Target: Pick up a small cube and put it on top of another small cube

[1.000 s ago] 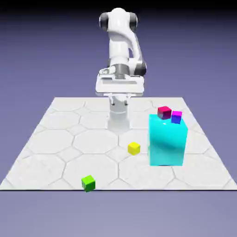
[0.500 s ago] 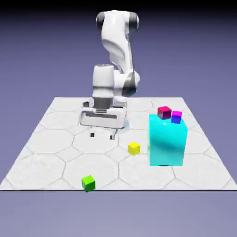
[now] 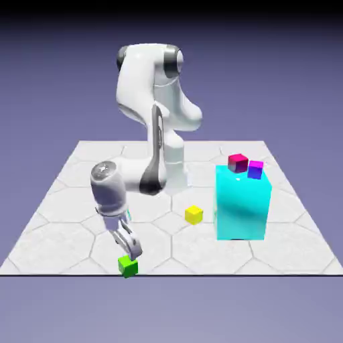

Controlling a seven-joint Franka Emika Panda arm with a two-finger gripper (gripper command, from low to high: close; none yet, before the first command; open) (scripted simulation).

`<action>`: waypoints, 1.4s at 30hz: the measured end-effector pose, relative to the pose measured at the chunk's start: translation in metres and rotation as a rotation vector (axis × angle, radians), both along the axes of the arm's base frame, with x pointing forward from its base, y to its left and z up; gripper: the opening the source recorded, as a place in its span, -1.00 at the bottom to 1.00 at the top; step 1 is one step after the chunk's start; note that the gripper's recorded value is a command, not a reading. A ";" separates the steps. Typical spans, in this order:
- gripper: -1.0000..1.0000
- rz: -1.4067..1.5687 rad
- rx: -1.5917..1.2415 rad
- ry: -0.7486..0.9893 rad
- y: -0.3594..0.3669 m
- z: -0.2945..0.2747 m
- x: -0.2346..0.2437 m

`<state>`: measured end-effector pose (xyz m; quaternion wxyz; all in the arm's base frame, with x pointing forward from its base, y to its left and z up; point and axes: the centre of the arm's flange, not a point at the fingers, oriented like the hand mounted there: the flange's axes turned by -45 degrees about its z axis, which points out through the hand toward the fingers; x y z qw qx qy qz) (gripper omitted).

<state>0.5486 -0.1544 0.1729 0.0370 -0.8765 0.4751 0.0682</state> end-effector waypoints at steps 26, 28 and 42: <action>-1.00 0.101 0.035 -0.001 0.186 0.077 -0.146; -1.00 0.103 0.032 0.000 0.197 0.078 -0.170; -1.00 0.126 0.011 -0.002 0.226 0.040 -0.271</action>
